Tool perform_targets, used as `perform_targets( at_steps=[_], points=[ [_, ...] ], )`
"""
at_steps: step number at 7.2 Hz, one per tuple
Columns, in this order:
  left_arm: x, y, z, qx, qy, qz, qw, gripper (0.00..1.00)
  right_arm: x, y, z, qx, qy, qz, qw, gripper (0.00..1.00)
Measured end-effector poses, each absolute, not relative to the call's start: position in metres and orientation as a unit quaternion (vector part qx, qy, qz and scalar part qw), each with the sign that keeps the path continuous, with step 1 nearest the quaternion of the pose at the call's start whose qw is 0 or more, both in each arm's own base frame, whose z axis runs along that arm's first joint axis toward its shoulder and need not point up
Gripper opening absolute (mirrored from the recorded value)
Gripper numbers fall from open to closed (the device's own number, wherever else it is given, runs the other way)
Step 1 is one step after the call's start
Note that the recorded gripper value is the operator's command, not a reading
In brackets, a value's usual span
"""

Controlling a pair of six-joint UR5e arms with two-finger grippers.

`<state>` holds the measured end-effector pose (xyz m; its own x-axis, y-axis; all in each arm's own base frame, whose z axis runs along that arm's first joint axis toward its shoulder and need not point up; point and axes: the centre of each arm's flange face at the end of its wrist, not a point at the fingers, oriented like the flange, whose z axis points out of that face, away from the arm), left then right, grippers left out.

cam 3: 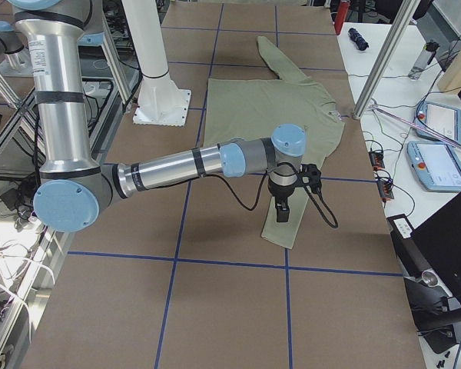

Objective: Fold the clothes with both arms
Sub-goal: 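Move the right gripper toward the shirt's sleeve cuff nearest it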

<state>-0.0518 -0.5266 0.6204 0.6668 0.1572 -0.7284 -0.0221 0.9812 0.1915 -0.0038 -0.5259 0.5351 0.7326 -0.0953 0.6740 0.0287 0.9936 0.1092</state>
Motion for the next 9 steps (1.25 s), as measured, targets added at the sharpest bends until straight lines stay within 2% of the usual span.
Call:
perform_targets(
  at_steps=[3,6,9],
  points=[
    [-0.060,-0.544,0.585,0.082,0.400,0.037,0.912,1.00,-0.006,-0.523,0.542,0.036,-0.362,-0.032,0.931,1.00],
    [-0.060,-0.544,0.582,0.078,0.385,0.040,0.919,1.00,-0.011,-0.520,0.553,0.028,-0.365,-0.033,0.930,1.00],
    [-0.050,-0.543,0.596,0.107,0.385,0.059,0.915,1.00,-0.042,-0.530,0.609,0.030,-0.395,-0.058,0.917,1.00]
  ],
)
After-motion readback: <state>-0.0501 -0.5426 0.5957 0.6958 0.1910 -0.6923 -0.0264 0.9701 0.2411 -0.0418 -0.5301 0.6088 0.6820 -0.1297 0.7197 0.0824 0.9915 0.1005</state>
